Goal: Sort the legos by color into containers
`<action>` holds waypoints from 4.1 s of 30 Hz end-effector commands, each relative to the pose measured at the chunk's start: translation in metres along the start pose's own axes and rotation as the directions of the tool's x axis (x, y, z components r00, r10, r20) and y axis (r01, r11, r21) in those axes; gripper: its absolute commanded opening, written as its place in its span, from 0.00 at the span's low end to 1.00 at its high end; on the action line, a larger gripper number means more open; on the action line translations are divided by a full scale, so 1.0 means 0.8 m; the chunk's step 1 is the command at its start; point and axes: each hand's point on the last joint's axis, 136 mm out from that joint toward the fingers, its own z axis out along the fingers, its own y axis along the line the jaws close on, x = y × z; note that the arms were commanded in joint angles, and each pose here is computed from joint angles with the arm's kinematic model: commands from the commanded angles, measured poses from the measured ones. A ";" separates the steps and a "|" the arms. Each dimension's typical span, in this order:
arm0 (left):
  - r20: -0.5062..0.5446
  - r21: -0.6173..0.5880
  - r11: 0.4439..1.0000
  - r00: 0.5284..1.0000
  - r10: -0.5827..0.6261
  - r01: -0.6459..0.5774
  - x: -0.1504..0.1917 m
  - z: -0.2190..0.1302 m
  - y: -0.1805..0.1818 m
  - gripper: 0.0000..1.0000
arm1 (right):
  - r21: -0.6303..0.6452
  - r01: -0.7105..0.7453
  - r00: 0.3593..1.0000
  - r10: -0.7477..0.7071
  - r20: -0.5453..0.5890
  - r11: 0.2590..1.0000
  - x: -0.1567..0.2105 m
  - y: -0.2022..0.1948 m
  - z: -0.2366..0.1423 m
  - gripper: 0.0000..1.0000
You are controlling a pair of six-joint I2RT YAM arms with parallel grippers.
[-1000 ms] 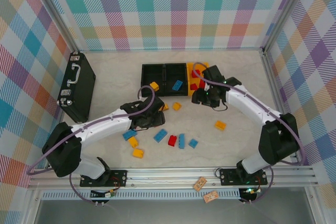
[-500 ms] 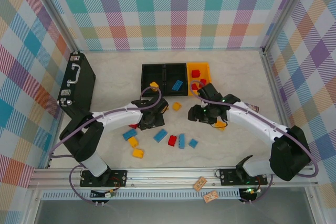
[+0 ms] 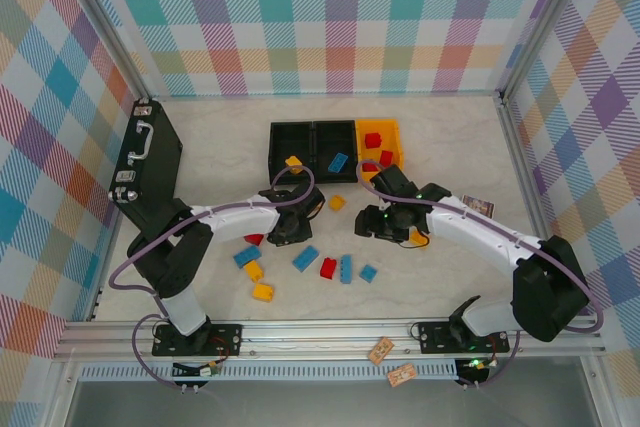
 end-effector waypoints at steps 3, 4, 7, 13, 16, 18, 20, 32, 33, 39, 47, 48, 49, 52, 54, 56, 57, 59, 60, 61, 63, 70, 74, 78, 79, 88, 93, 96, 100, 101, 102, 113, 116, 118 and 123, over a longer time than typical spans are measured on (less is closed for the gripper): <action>0.023 0.007 0.999 0.999 0.036 -0.036 -0.014 -0.018 -0.003 0.19 | -0.006 -0.001 1.000 0.001 0.001 1.000 -0.005 0.008 0.000 0.55; 0.026 0.007 0.999 0.999 0.043 -0.043 -0.015 -0.021 -0.003 0.19 | -0.005 -0.002 1.000 0.002 0.001 1.000 -0.005 0.008 -0.001 0.55; 0.028 0.027 0.997 0.997 0.075 -0.076 -0.018 -0.034 -0.009 0.19 | 0.001 -0.003 1.000 0.003 0.009 1.000 -0.004 0.006 -0.005 0.55; 0.055 0.105 0.983 0.987 0.148 -0.153 -0.030 -0.066 -0.045 0.18 | -0.016 -0.023 0.999 0.023 0.046 1.000 -0.002 0.002 -0.017 0.55; 0.066 0.152 0.970 0.981 0.184 -0.192 -0.038 -0.079 -0.072 0.18 | -0.025 -0.054 0.996 0.055 0.070 0.998 -0.003 -0.004 -0.024 0.55; 0.076 0.179 0.959 0.975 0.209 -0.220 -0.045 -0.087 -0.093 0.18 | -0.027 -0.079 0.993 0.081 0.092 0.997 -0.004 -0.013 -0.029 0.55; 0.086 0.201 0.949 0.969 0.231 -0.244 -0.053 -0.093 -0.112 0.18 | -0.028 -0.111 0.988 0.113 0.106 0.993 -0.004 -0.023 -0.034 0.55; 0.112 0.322 0.890 0.946 0.304 -0.324 -0.102 -0.097 -0.226 0.18 | -0.015 -0.240 0.953 0.239 0.184 0.971 0.015 -0.075 -0.059 0.56; 0.113 0.331 0.886 0.946 0.305 -0.325 -0.105 -0.096 -0.234 0.18 | -0.013 -0.246 0.952 0.244 0.183 0.969 0.018 -0.077 -0.059 0.56; 0.113 0.365 0.871 0.945 0.308 -0.328 -0.121 -0.082 -0.277 0.18 | -0.016 -0.278 0.944 0.276 0.179 0.960 0.031 -0.088 -0.058 0.56; 0.117 0.379 0.870 0.949 0.293 -0.315 -0.149 -0.059 -0.312 0.20 | -0.030 -0.305 0.936 0.306 0.172 0.952 0.039 -0.092 -0.054 0.56; 0.118 0.377 0.872 0.950 0.289 -0.312 -0.152 -0.055 -0.314 0.20 | -0.031 -0.307 0.936 0.307 0.171 0.951 0.039 -0.092 -0.054 0.56; 0.122 0.374 0.875 0.951 0.283 -0.308 -0.156 -0.052 -0.315 0.21 | -0.033 -0.306 0.936 0.307 0.172 0.951 0.039 -0.091 -0.054 0.56; 0.132 0.383 0.876 0.956 0.262 -0.293 -0.167 -0.047 -0.320 0.23 | -0.034 -0.304 0.937 0.305 0.172 0.952 0.039 -0.091 -0.054 0.56; 0.137 0.392 0.874 0.958 0.253 -0.287 -0.172 -0.045 -0.323 0.26 | -0.030 -0.303 0.938 0.304 0.168 0.953 0.040 -0.091 -0.053 0.56; 0.145 0.391 0.875 0.958 0.248 -0.286 -0.175 -0.044 -0.324 0.38 | -0.030 -0.301 0.939 0.302 0.167 0.953 0.039 -0.091 -0.052 0.56; 0.149 0.391 0.875 0.958 0.247 -0.286 -0.177 -0.045 -0.324 0.42 | -0.032 -0.300 0.939 0.301 0.167 0.953 0.039 -0.090 -0.052 0.56; 0.159 0.389 0.876 0.958 0.240 -0.284 -0.181 -0.050 -0.323 0.51 | -0.033 -0.298 0.940 0.300 0.166 0.954 0.038 -0.089 -0.052 0.56; 0.161 0.389 0.876 0.957 0.240 -0.285 -0.181 -0.051 -0.324 0.53 | -0.034 -0.300 0.939 0.301 0.166 0.953 0.038 -0.089 -0.052 0.56; 0.167 0.390 0.875 0.956 0.240 -0.287 -0.183 -0.054 -0.323 0.53 | -0.034 -0.297 0.940 0.299 0.167 0.954 0.037 -0.089 -0.051 0.56; 0.170 0.391 0.874 0.956 0.239 -0.288 -0.183 -0.059 -0.323 0.53 | -0.033 -0.295 0.941 0.296 0.166 0.955 0.036 -0.088 -0.050 0.56; 0.173 0.408 0.861 0.952 0.252 -0.302 -0.168 -0.091 -0.312 0.52 | -0.017 -0.291 0.941 0.289 0.177 0.957 0.030 -0.089 -0.051 0.56; 0.173 0.438 0.845 0.951 0.254 -0.306 -0.153 -0.111 -0.297 0.52 | 0.055 -0.308 0.936 0.292 0.196 0.950 0.026 -0.101 -0.057 0.61; 0.165 0.485 0.818 0.951 0.261 -0.308 -0.131 -0.128 -0.281 0.53 | 0.144 -0.345 0.926 0.312 0.211 0.927 0.021 -0.121 -0.062 0.67; 0.162 0.497 0.811 0.951 0.263 -0.309 -0.125 -0.131 -0.275 0.53 | 0.161 -0.356 0.923 0.320 0.211 0.921 0.020 -0.125 -0.063 0.68; 0.111 0.554 0.766 0.941 0.320 -0.326 -0.054 -0.138 -0.219 0.53 | 0.269 -0.389 0.916 0.339 0.212 0.881 0.000 -0.148 -0.056 0.81; 0.082 0.542 0.776 0.939 0.334 -0.323 -0.022 -0.130 -0.185 0.53 | 0.281 -0.397 0.915 0.351 0.201 0.874 -0.013 -0.155 -0.042 0.82; 0.068 0.533 0.785 0.940 0.334 -0.318 -0.008 -0.125 -0.171 0.53 | 0.280 -0.403 0.913 0.362 0.190 0.871 -0.020 -0.159 -0.030 0.82; 0.047 0.520 0.798 0.943 0.328 -0.304 0.005 -0.119 -0.158 0.54 | 0.280 -0.403 0.914 0.369 0.168 0.871 -0.030 -0.161 -0.011 0.82; 0.046 0.521 0.799 0.944 0.326 -0.301 0.007 -0.119 -0.157 0.54 | 0.285 -0.402 0.915 0.370 0.158 0.870 -0.031 -0.162 -0.005 0.82; 0.042 0.518 0.801 0.945 0.325 -0.299 0.010 -0.117 -0.155 0.54 | 0.289 -0.403 0.915 0.375 0.149 0.868 -0.032 -0.164 0.000 0.82; 0.025 0.487 0.824 0.948 0.318 -0.290 0.022 -0.104 -0.145 0.54 | 0.333 -0.399 0.915 0.393 0.088 0.855 -0.033 -0.175 0.033 0.60; 0.021 0.483 0.829 0.950 0.311 -0.282 0.024 -0.101 -0.143 0.54 | 0.333 -0.380 0.924 0.373 0.089 0.863 -0.035 -0.174 0.029 0.50; 0.018 0.479 0.834 0.953 0.302 -0.274 0.024 -0.099 -0.142 0.54 | 0.330 -0.369 0.928 0.361 0.089 0.869 -0.037 -0.172 0.024 0.46; 0.022 0.465 0.848 0.961 0.275 -0.253 0.021 -0.097 -0.136 0.54 | 0.290 -0.343 0.939 0.326 0.106 0.893 -0.047 -0.158 0.005 0.43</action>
